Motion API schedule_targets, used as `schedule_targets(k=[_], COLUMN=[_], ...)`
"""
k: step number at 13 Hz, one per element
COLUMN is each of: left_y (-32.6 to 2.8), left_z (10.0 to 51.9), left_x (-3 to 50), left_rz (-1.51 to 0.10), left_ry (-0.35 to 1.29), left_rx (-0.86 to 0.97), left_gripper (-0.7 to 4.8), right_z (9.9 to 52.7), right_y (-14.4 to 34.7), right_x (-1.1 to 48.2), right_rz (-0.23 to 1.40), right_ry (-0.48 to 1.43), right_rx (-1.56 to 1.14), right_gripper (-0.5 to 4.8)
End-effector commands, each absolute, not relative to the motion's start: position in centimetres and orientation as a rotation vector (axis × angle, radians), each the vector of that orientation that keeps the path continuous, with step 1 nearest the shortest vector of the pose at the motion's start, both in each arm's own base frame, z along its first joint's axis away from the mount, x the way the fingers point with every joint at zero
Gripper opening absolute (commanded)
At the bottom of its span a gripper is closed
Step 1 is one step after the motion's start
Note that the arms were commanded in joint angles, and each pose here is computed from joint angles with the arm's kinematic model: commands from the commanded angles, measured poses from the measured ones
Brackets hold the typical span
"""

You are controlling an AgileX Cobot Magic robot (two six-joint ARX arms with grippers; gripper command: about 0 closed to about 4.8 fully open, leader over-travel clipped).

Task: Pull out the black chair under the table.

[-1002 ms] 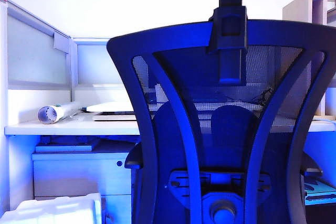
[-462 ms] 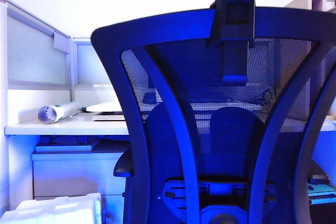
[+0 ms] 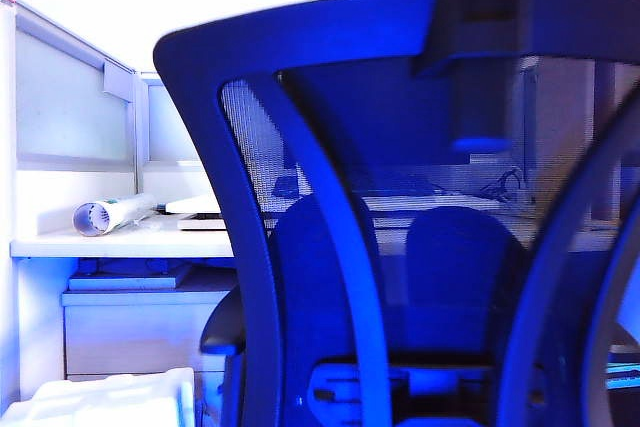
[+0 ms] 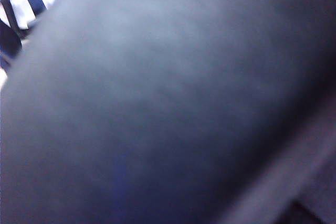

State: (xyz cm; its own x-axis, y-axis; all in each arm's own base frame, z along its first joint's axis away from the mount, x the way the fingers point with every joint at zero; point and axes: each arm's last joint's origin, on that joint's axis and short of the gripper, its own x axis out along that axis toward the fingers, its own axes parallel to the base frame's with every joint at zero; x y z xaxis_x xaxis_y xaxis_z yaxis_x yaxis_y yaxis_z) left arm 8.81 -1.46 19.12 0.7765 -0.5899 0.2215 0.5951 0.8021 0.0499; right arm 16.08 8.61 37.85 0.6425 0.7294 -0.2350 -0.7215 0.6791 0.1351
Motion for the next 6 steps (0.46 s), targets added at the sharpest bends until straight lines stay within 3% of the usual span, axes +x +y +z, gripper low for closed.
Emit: schedule_targets(k=[1,6], left_y=[-1.80,-2.36], left_z=[19.34,19.61], left_x=[8.52,8.16], left_rz=[-0.760,-0.890], left_ry=[-0.243,-0.253], left_rx=[-0.014,-0.024], left_gripper=[-0.05,-0.05], right_z=[42.91,42.40], right_y=[6.76,6.86], right_x=[13.01,13.22], right_rz=[0.738,0.734], right_ry=[-0.042,0.010], right_rx=[0.172,0.170], right_gripper=[-0.09,-0.09])
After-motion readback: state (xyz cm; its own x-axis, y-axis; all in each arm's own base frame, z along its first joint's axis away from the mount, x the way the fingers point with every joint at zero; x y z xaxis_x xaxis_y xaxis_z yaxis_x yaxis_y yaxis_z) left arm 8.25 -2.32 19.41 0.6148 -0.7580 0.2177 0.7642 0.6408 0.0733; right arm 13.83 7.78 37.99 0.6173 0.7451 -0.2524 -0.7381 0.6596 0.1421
